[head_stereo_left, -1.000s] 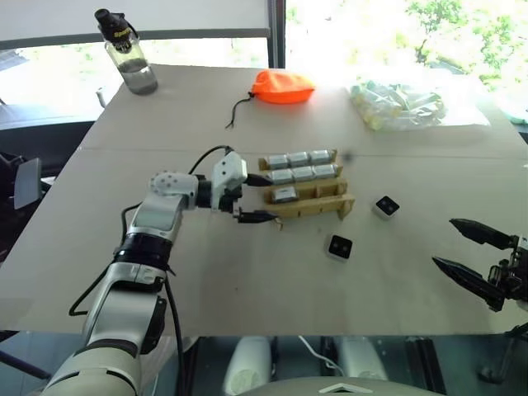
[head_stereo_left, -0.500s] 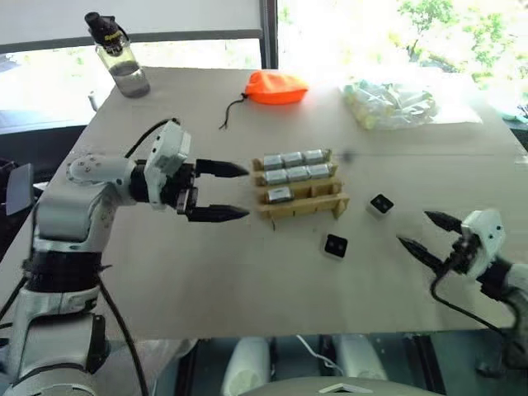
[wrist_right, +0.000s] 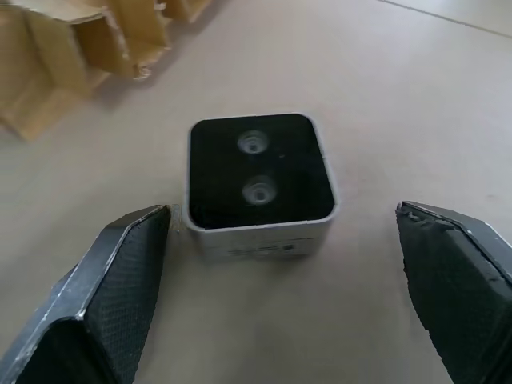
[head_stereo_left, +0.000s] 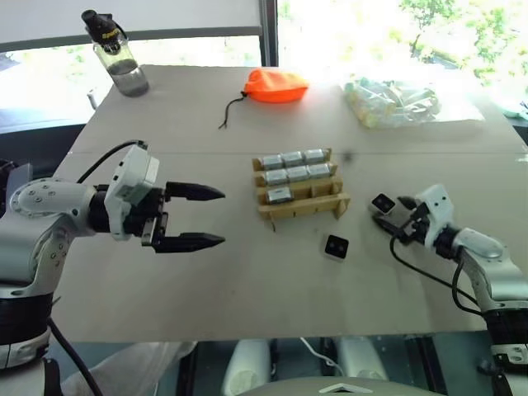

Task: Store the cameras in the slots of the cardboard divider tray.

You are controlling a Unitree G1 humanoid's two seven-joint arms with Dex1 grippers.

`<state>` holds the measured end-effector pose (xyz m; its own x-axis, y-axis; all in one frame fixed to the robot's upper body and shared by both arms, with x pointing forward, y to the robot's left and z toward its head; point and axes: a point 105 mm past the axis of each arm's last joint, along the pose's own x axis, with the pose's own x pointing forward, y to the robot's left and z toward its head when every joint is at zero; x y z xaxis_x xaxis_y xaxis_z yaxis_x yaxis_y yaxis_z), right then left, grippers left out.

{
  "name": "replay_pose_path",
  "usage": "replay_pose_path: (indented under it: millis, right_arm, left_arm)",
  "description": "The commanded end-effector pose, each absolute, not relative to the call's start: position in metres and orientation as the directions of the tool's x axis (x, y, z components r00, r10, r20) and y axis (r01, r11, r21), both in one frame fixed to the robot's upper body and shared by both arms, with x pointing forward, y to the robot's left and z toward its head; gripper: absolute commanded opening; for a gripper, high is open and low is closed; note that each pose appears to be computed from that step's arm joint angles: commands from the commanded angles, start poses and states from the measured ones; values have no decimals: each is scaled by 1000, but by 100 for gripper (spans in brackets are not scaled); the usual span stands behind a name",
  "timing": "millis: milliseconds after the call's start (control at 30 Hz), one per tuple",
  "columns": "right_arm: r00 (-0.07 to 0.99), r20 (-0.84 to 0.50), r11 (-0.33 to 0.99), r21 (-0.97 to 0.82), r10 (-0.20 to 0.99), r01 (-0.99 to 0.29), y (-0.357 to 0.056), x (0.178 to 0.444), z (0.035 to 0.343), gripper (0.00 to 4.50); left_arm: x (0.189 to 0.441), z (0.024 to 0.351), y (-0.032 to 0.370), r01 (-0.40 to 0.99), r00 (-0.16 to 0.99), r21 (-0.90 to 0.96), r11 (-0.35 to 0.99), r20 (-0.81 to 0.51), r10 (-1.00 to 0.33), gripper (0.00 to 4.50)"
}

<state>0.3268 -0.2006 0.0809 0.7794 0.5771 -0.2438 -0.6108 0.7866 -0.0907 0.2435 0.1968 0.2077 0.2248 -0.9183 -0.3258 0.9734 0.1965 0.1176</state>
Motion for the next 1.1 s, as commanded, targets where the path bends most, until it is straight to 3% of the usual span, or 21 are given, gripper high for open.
replay_pose_path:
  millis: [33, 267, 367, 467, 500, 667, 833, 967, 1100]
  right_arm:
    - [778, -222, 774, -126, 588, -621, -200, 329, 89, 450]
    - [761, -205, 750, -147, 615, -645, -193, 334, 94, 450]
    - [742, -205, 731, -142, 638, -668, -188, 332, 93, 355]
    - [738, -192, 727, -136, 647, -673, -185, 331, 94, 203]
    - [742, -183, 729, -142, 645, -669, -185, 331, 96, 186]
    - [786, -91, 759, -213, 611, -615, -188, 335, 116, 187]
    - [801, 9, 724, -434, 598, -536, -190, 339, 151, 187]
    - [694, -28, 471, -715, 719, -516, -157, 328, 175, 187]
    - [608, -53, 268, -865, 792, -424, -123, 324, 186, 187]
  left_arm:
    - [240, 217, 198, 964, 248, 171, 202, -320, -914, 430]
    - [241, 212, 200, 966, 244, 161, 200, -329, -912, 430]
    - [241, 210, 203, 966, 246, 158, 202, -342, -907, 436]
    - [241, 210, 203, 967, 243, 159, 199, -342, -908, 436]
    - [242, 211, 203, 967, 241, 161, 197, -340, -909, 436]
    - [251, 216, 195, 967, 245, 148, 209, -304, -921, 436]
    - [280, 216, 195, 962, 271, 104, 252, -289, -918, 436]
    - [300, 227, 169, 982, 188, 67, 176, -252, -949, 436]
    - [320, 227, 139, 989, 145, 35, 141, -227, -963, 436]
